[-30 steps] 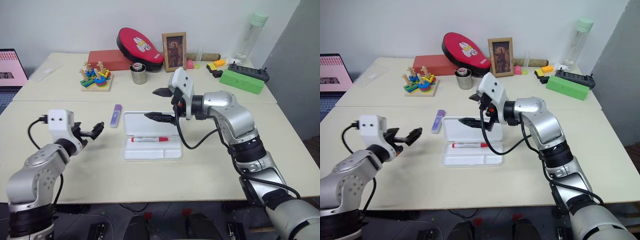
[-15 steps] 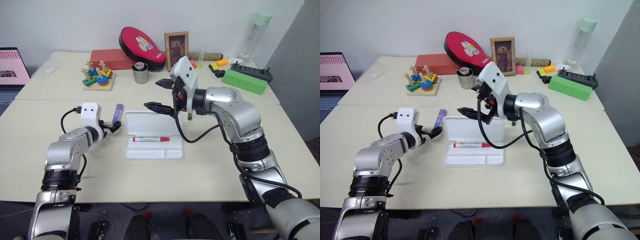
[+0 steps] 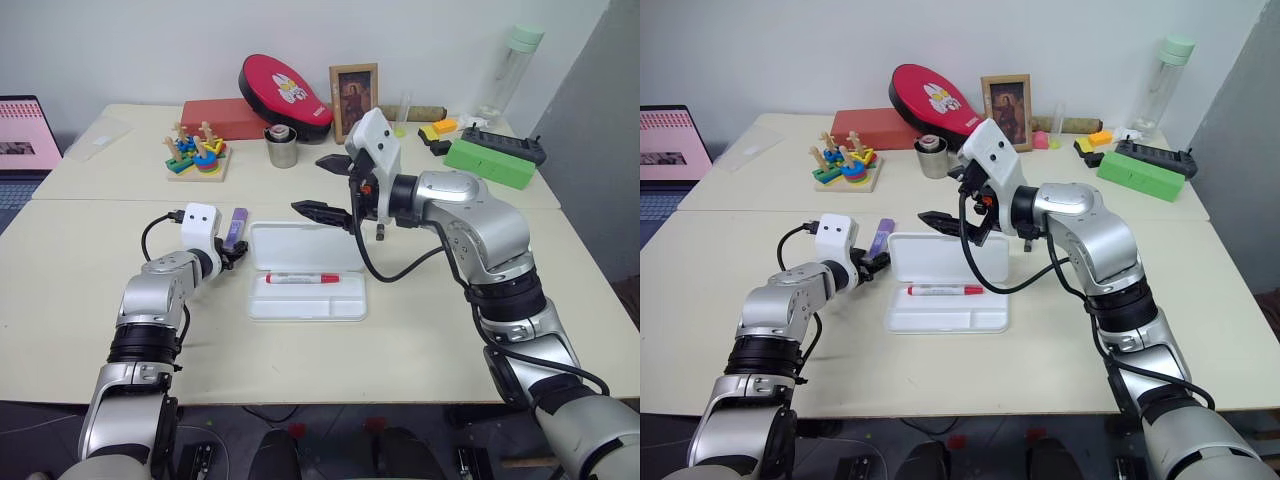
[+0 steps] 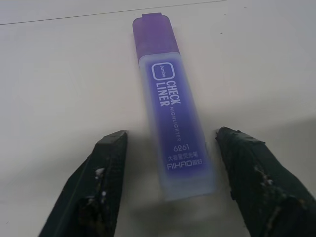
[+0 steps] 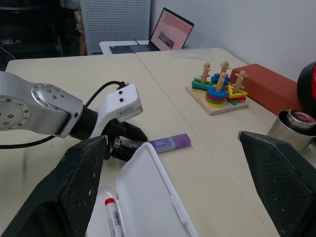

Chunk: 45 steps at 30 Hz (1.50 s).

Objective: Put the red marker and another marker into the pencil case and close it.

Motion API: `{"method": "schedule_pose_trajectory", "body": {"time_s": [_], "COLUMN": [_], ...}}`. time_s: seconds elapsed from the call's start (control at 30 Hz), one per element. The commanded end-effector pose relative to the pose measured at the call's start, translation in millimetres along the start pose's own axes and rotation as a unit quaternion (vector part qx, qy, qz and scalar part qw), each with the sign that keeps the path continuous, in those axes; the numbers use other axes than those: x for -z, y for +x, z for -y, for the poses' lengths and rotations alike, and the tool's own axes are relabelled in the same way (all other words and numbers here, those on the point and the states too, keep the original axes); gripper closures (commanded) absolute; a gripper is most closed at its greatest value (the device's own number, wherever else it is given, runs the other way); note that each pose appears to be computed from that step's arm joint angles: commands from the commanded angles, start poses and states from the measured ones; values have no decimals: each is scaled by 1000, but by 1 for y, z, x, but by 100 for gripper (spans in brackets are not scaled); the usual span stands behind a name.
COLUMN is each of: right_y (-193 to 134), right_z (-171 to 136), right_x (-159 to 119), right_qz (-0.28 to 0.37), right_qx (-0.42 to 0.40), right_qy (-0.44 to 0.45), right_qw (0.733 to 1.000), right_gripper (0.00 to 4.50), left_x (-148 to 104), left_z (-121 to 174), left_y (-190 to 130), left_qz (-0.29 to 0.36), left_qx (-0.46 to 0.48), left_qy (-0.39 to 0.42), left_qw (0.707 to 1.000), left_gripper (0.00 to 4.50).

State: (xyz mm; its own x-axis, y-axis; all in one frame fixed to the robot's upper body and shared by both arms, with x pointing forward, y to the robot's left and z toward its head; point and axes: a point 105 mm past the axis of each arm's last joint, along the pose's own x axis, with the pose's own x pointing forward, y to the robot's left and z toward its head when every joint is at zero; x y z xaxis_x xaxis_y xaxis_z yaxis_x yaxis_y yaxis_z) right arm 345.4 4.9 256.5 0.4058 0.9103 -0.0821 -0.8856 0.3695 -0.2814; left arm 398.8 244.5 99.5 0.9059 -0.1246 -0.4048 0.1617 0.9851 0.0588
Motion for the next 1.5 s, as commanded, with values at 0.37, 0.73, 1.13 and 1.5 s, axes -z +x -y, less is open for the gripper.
{"method": "schedule_pose_trajectory", "body": {"time_s": [0.37,0.73,1.13,1.5], "right_y": [-3,-47,-70,-75], "right_z": [3,3,-22,-35], "right_x": [-22,-32,14,38], "right_qz": [37,57,-36,-76], "right_qx": [3,-18,-44,-17], "right_qy": [-26,-53,-11,15], "right_qw": [999,997,998,997], "right_gripper": [0,0,0,0], "left_x": [-11,-124,-35,-8], "left_z": [-14,17,80,72], "left_y": [-6,-95,-129,-103], "left_qz": [44,288,9,-63], "left_qx": [-26,166,462,472], "left_qy": [-17,110,341,379], "left_qw": [999,937,819,793], "left_gripper": [331,331,331,331]}}
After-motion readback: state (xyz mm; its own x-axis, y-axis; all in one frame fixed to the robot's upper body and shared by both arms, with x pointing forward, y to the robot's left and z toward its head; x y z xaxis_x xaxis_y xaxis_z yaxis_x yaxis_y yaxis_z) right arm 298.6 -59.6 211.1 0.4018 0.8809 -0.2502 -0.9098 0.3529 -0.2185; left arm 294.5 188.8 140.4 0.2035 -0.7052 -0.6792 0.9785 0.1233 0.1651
